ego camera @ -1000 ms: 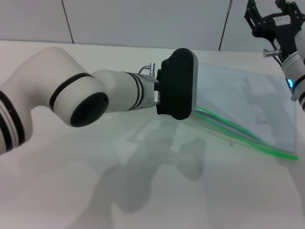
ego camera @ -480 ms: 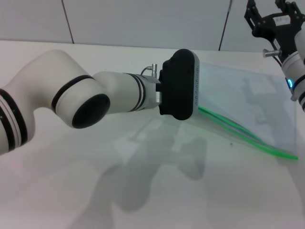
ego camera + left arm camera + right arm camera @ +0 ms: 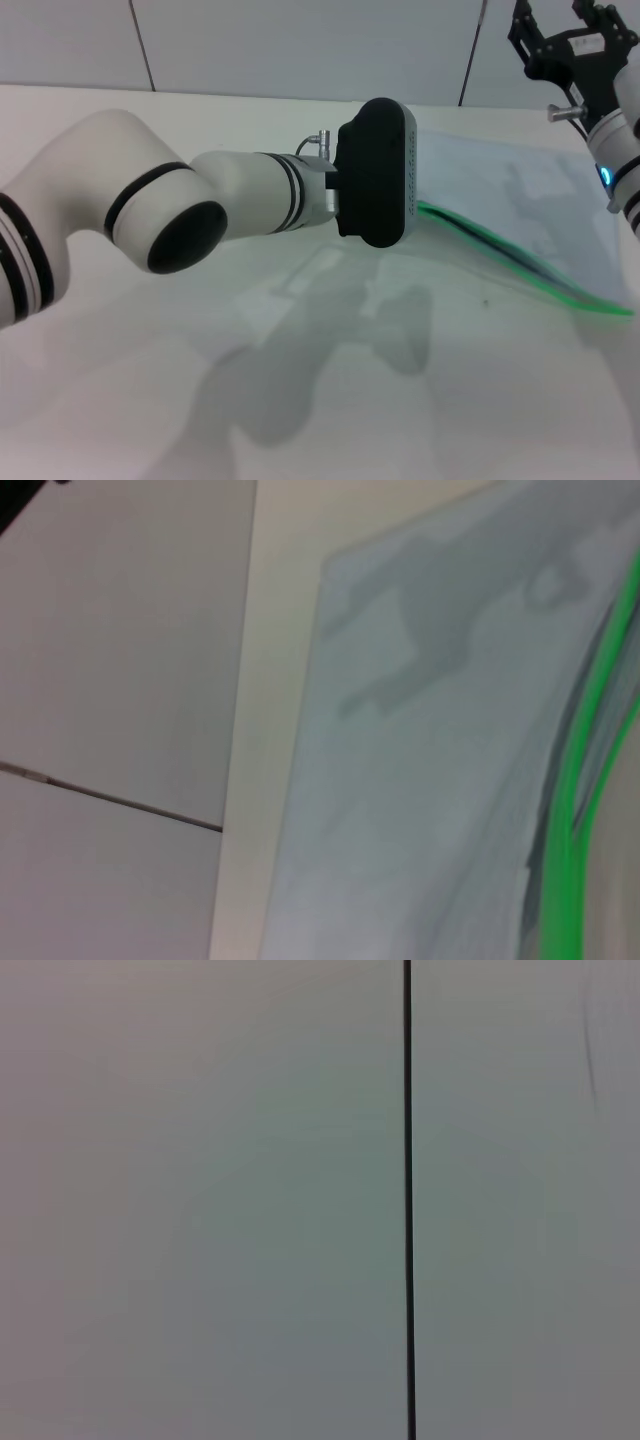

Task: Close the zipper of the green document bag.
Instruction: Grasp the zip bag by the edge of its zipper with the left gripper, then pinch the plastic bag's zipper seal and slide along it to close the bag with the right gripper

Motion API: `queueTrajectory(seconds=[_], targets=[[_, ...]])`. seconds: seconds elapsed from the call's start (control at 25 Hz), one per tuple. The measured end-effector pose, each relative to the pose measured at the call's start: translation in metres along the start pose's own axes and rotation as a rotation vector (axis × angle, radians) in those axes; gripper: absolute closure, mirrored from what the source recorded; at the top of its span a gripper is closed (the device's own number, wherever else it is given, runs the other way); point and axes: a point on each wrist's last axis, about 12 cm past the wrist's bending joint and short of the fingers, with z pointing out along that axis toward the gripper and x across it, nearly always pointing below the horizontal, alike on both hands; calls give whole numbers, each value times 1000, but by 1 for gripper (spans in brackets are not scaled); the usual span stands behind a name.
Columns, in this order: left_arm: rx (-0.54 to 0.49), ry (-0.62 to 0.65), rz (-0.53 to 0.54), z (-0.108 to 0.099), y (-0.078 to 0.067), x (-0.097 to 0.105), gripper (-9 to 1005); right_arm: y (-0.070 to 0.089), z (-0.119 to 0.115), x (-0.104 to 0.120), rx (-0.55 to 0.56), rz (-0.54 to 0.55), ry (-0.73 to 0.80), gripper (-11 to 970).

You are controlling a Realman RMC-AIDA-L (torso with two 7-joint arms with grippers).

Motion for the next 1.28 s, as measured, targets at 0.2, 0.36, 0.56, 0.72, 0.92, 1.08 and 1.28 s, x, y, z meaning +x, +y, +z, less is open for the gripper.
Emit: queueTrajectory(seconds=[0.2,0.36,0.56,0.72,0.92,1.08,1.28], targets=[[-8,-11,-13,-1,-4,1,897,5,-1,0,-19,3,1,251],[-29,-22,-36,-3,-9,7,923,16,-2,-2,-77,-1,16,251],[-71,-60,-66,-12,-9,7,933,20,-2,-20,-187,-7,48,251],[-108,-95,-82,-19,-9,5,936,17,-5,-36,-271,4,71,251],[-157,-123,-101,-28,-8,6,939,11,-8,-50,-382,29,74,252],[-178,-136,-110,-32,-6,6,940,10,-9,-53,-457,26,84,252],[-197,-144,-116,-36,-8,8,941,10,-9,-57,-517,22,90,252]])
